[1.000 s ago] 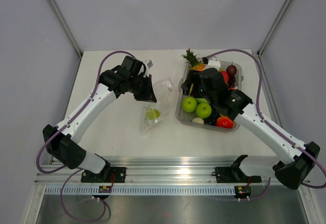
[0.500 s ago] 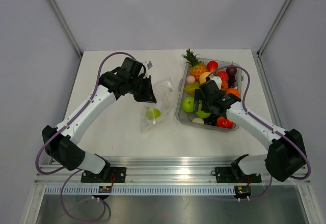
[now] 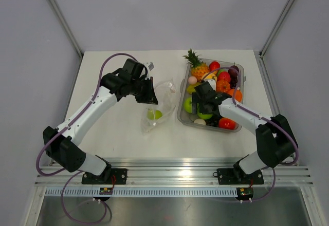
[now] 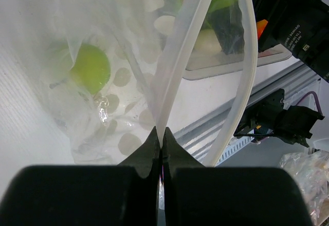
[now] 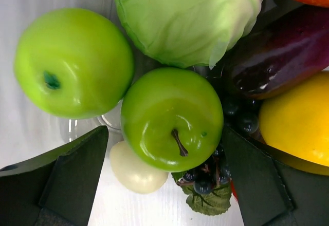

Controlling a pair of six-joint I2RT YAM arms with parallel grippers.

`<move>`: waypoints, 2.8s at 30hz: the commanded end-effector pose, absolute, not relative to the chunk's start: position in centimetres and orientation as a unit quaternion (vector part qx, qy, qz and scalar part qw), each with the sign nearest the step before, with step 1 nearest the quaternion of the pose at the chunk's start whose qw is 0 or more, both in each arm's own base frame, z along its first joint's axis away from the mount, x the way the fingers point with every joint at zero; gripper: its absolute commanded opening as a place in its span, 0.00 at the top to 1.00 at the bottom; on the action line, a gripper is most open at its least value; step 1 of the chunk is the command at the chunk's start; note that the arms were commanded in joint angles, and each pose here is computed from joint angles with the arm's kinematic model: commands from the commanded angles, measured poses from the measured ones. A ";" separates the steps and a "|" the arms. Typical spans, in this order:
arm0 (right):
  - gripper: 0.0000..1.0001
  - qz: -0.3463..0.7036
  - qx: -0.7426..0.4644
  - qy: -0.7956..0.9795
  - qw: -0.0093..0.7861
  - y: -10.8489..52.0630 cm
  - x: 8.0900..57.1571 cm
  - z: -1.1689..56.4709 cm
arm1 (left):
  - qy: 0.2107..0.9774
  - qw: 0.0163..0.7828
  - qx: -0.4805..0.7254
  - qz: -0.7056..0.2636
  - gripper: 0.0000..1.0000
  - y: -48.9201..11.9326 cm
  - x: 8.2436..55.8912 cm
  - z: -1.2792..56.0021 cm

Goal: Place the food in the zip-top bag and seal the zipper
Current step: Pick up the fake fruit from the bin, then place the fake fruit in the zipper food storage bag, then pick up the fake fruit from the bin.

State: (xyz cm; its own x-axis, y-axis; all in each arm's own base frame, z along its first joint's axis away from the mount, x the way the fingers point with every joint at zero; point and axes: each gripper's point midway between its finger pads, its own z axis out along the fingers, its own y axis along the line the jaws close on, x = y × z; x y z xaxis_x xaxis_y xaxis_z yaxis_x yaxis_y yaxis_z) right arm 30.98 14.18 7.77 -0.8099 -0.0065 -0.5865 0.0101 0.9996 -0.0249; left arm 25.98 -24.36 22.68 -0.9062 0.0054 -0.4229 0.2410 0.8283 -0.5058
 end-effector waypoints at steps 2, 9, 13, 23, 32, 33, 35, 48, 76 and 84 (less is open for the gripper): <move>0.02 -0.021 0.002 0.943 0.331 14.5 32.7 7.7 | 0.923 0.227 0.070 -0.304 1.00 -24.5 26.1 23.9; 0.15 -0.027 0.005 0.945 0.326 14.2 32.3 7.2 | 0.922 0.230 0.070 -0.304 1.00 -24.4 25.9 24.0; 0.28 -0.021 0.016 0.940 0.340 13.6 31.7 9.0 | 0.922 0.229 0.070 -0.305 1.00 -24.4 25.9 24.0; 0.40 0.077 0.031 0.903 0.421 14.4 30.1 20.1 | 0.918 0.224 0.069 -0.320 1.00 -25.3 26.4 24.1; 0.41 0.233 -0.013 0.849 0.475 21.2 28.6 31.4 | 0.920 0.220 0.067 -0.317 1.00 -25.3 26.4 23.8; 0.41 0.243 -0.032 0.846 0.473 22.8 27.9 31.9 | 0.920 0.221 0.067 -0.317 1.00 -25.3 26.5 23.8; 0.39 0.246 -0.051 0.846 0.471 24.8 28.1 32.5 | 0.919 0.223 0.068 -0.319 1.00 -25.4 26.5 24.1; 0.09 0.255 -0.110 0.869 0.409 31.6 29.0 28.1 | 0.919 0.221 0.071 -0.317 1.00 -25.2 26.2 23.9; 0.00 0.142 0.129 0.910 0.368 19.5 34.5 11.9 | 0.920 0.224 0.081 -0.312 1.00 -24.9 26.0 23.7; 0.00 0.119 0.148 0.913 0.362 19.6 36.1 9.1 | 0.920 0.221 0.085 -0.312 1.00 -25.0 26.0 23.3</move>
